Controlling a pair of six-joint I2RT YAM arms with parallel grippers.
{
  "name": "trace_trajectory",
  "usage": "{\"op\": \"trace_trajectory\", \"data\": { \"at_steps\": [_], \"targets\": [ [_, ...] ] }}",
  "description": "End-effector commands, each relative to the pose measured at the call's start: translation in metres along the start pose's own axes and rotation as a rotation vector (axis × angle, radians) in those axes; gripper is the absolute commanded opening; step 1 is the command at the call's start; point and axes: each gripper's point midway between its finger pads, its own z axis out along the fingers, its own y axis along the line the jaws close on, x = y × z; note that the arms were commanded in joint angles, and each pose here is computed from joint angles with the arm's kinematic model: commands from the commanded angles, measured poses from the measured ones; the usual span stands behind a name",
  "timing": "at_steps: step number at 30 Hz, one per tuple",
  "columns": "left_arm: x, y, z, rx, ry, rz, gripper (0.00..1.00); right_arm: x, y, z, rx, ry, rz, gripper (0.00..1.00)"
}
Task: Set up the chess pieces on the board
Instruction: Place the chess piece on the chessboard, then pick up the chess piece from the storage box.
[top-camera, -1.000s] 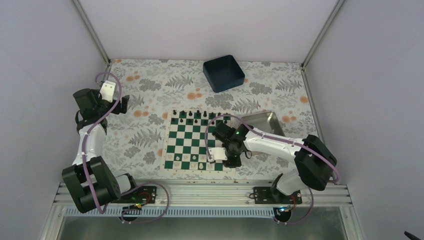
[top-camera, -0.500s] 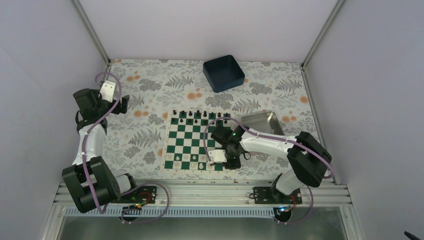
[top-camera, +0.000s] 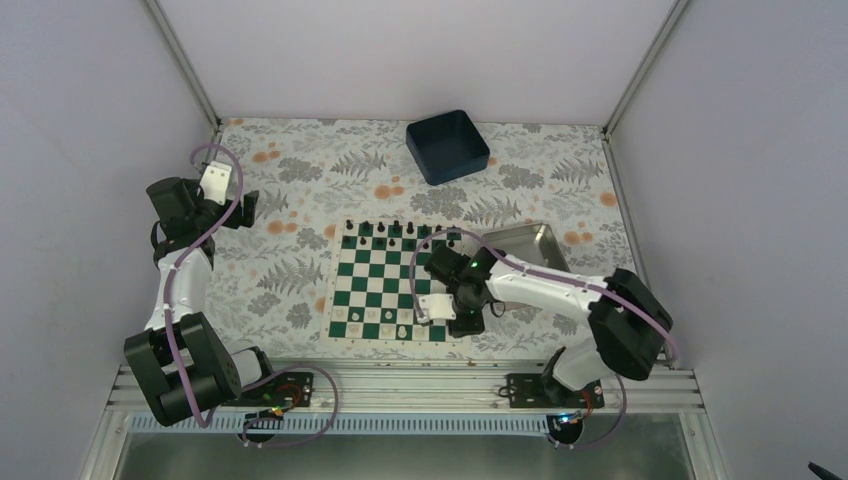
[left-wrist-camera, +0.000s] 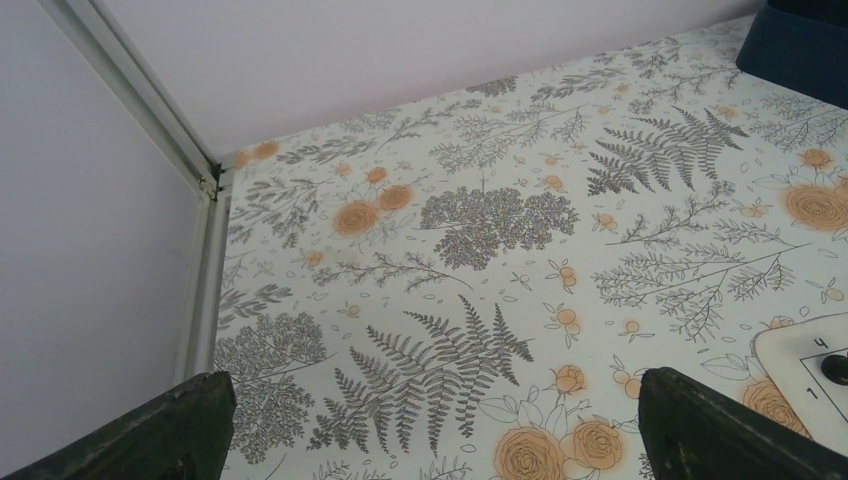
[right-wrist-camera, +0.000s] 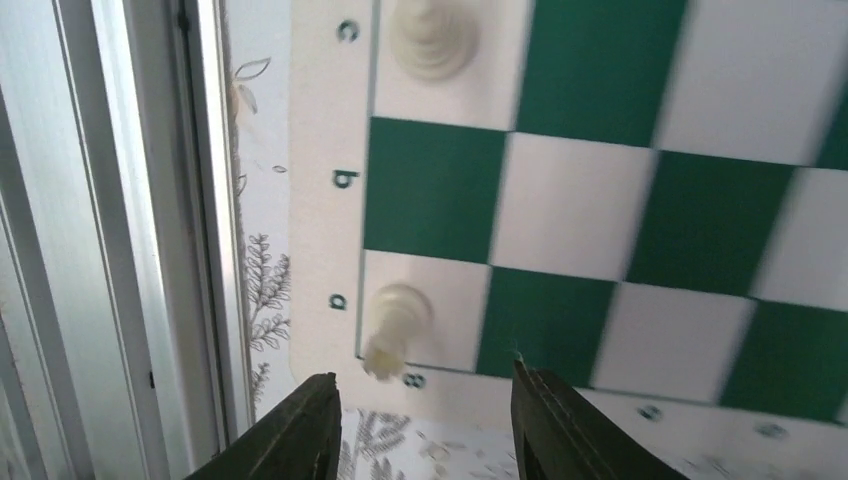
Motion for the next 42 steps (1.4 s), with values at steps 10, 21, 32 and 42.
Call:
{"op": "trace_trajectory", "data": {
  "at_steps": [10, 21, 32, 42],
  "targets": [
    [0.001, 0.002, -0.001, -0.008, -0.009, 0.003, 1.00, 0.124, -0.124, -0.120, 0.401, -0.053, 0.351, 0.47],
    [0.000, 0.002, -0.001, -0.009, -0.014, 0.006, 1.00, 0.223, -0.153, -0.091, 0.352, -0.044, 0.571, 0.46],
    [0.001, 0.002, -0.001, -0.010, -0.010, 0.005, 1.00, 0.244, -0.169, -0.067, 0.364, 0.029, 0.595, 0.43],
    [0.001, 0.002, 0.000, -0.009, -0.009, 0.005, 1.00, 0.250, -0.166, -0.051, 0.292, 0.071, 0.595, 0.39]
  ]
}}
